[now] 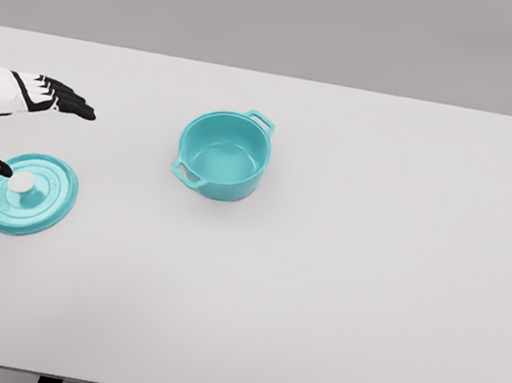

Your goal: Cover the pot with left arm

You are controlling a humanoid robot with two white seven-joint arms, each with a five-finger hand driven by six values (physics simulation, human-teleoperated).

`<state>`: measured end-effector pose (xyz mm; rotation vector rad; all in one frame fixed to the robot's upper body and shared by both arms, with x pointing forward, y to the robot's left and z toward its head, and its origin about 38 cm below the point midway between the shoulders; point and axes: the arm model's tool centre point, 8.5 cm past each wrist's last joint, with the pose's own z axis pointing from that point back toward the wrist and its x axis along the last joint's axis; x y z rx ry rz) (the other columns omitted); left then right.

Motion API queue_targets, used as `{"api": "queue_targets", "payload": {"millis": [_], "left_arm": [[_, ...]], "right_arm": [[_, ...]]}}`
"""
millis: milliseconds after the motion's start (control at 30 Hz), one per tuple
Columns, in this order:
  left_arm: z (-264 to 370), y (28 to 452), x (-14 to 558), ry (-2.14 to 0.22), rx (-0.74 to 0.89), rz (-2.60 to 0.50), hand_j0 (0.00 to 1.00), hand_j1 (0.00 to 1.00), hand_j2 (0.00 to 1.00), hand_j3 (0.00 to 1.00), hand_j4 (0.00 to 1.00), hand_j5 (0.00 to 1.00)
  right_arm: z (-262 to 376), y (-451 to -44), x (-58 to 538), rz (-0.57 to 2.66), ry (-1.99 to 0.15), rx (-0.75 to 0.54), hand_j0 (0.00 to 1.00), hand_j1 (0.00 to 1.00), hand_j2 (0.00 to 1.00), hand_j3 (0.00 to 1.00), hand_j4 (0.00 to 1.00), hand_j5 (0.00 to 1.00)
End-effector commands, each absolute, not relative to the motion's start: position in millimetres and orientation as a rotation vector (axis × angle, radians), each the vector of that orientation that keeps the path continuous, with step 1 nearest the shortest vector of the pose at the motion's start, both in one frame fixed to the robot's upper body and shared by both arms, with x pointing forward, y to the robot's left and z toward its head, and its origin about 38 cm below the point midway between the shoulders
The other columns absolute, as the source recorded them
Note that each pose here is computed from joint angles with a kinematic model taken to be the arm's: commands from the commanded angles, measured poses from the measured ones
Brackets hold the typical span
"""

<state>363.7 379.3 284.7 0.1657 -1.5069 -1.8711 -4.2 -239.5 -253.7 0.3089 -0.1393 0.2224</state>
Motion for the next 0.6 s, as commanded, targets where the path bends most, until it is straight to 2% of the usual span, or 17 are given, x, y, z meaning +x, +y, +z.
{"api": "queue_targets", "payload": {"millis": [0, 267, 333, 567], "left_arm": [[285, 379, 364, -1.510, 0.158, -1.863, 1.00, 1.00, 1.00, 1.00, 1.00, 1.00], [273, 378, 360, -1.497, 0.131, -1.856, 1.00, 1.00, 1.00, 1.00, 1.00, 1.00], [269, 390, 364, -1.469, 0.159, -1.832, 1.00, 1.00, 1.00, 1.00, 1.00, 1.00], [263, 393, 362, -1.502, 0.223, -1.799, 1.00, 1.00, 1.00, 1.00, 1.00, 1.00]], "right_arm": [[-254, -240, -5, 0.223, -0.138, 0.308, 1.00, 1.00, 1.00, 1.00, 1.00, 1.00], [-254, -239, -5, 0.220, -0.139, 0.309, 1.00, 1.00, 1.00, 1.00, 1.00, 1.00], [-254, -239, -5, 0.220, -0.139, 0.309, 1.00, 1.00, 1.00, 1.00, 1.00, 1.00], [-254, -239, -5, 0.220, -0.139, 0.309, 1.00, 1.00, 1.00, 1.00, 1.00, 1.00]]}}
